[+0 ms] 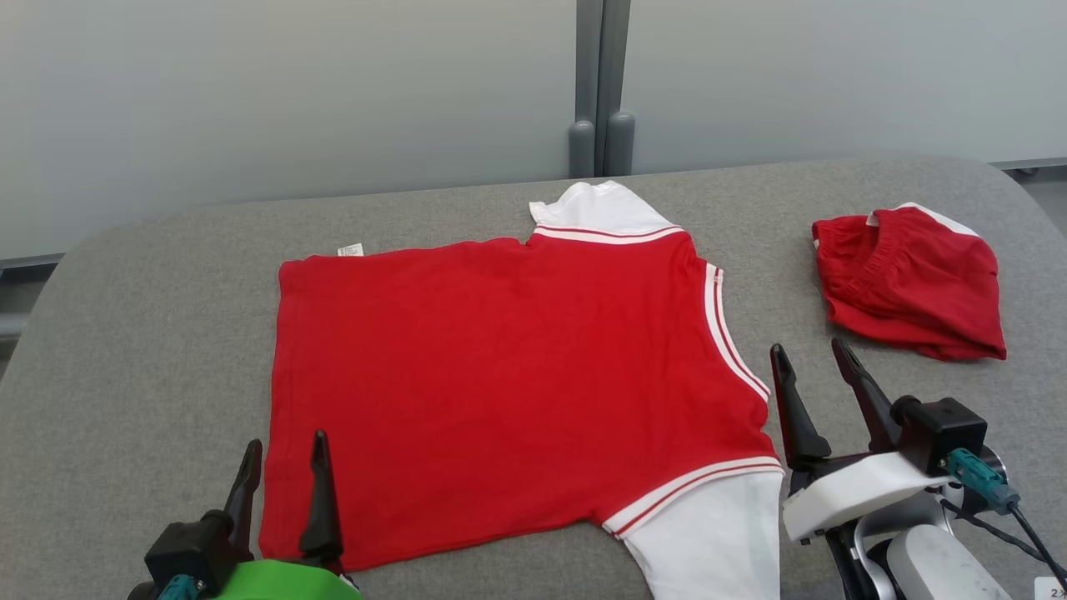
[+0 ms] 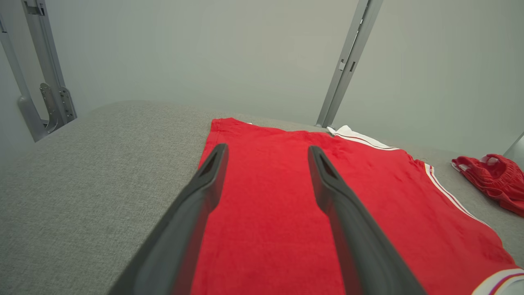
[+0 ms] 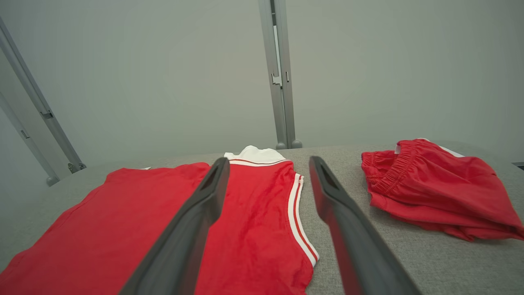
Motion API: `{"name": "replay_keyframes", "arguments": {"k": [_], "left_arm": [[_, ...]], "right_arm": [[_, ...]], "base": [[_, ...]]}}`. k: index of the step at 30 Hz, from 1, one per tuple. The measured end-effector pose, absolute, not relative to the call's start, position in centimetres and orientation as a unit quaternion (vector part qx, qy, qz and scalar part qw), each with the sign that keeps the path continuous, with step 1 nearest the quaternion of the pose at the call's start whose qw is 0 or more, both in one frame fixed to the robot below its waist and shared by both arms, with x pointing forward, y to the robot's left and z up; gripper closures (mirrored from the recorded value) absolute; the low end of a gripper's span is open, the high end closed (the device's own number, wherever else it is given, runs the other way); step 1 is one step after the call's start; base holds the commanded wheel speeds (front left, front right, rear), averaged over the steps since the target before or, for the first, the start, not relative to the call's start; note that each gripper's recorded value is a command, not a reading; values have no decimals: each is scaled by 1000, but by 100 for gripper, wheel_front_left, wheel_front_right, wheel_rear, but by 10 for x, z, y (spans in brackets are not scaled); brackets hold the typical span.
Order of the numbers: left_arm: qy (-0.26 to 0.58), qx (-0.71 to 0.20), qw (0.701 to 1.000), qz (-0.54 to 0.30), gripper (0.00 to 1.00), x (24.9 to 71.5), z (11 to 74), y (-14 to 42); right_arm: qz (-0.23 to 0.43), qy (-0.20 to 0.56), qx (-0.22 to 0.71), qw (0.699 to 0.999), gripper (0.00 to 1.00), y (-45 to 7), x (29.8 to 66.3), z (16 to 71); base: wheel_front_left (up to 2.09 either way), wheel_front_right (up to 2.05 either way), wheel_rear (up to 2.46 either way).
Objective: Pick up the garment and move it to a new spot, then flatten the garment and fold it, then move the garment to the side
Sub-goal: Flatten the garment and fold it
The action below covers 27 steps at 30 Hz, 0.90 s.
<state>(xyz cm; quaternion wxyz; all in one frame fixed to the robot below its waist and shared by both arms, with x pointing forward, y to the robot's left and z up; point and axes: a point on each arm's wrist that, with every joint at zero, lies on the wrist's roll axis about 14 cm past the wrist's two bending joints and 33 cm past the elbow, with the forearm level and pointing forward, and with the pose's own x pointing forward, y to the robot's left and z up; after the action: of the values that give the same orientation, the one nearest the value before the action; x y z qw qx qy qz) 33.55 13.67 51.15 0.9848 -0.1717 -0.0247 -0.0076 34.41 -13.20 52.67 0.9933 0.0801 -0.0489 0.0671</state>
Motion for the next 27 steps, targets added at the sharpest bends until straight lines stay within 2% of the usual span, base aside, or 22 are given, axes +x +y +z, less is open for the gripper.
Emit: {"name": "replay_keyframes", "arguments": {"k": [16, 27], "left_arm": [[0, -168, 986, -3, 0, 327, 495, 137], [121, -207, 970, 34, 0, 301, 432, 146]], "right_arm": [[59, -31, 82, 994, 0, -132, 340, 514], [49, 125, 149, 980, 0, -127, 291, 427]], "base": [[0, 0, 0], [0, 0, 0]]}}
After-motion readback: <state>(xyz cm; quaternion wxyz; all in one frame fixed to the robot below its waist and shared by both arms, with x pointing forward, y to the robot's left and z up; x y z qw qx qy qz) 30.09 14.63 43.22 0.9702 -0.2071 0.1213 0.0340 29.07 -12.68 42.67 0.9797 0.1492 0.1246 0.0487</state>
